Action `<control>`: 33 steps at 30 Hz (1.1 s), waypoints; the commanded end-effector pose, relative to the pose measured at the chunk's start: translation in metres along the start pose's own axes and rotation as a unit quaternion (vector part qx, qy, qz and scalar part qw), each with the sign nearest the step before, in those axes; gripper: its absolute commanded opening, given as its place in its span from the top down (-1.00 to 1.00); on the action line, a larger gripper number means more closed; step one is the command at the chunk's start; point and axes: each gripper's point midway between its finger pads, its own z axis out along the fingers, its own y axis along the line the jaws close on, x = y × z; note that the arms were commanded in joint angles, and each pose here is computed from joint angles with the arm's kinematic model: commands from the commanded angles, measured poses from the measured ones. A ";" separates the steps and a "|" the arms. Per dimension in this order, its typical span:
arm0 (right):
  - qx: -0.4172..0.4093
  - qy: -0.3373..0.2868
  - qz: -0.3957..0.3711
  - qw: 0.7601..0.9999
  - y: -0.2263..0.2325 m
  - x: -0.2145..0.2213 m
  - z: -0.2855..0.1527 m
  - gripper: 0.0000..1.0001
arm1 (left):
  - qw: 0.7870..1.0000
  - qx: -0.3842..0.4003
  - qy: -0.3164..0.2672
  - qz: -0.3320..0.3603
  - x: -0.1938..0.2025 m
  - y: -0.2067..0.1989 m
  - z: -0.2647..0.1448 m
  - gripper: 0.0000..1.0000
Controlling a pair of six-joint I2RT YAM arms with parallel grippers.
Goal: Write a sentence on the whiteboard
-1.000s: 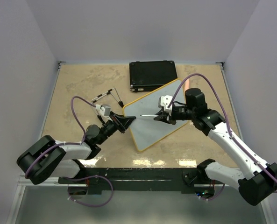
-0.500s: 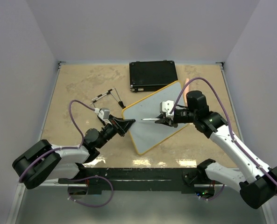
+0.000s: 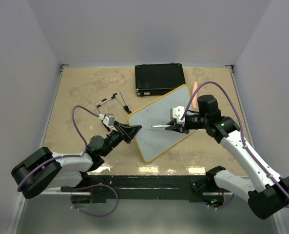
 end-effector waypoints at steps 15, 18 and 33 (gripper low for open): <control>-0.018 -0.005 -0.035 0.999 -0.007 0.011 -0.028 1.00 | 0.999 -0.017 -0.016 0.048 -0.016 -0.005 0.013 1.00; -0.008 -0.008 -0.027 1.000 -0.012 0.010 -0.029 1.00 | 0.999 -0.012 -0.017 0.044 -0.015 -0.007 0.014 1.00; 0.068 -0.040 0.018 0.997 -0.036 -0.027 -0.044 1.00 | 0.999 0.017 -0.012 0.041 -0.011 -0.016 0.012 1.00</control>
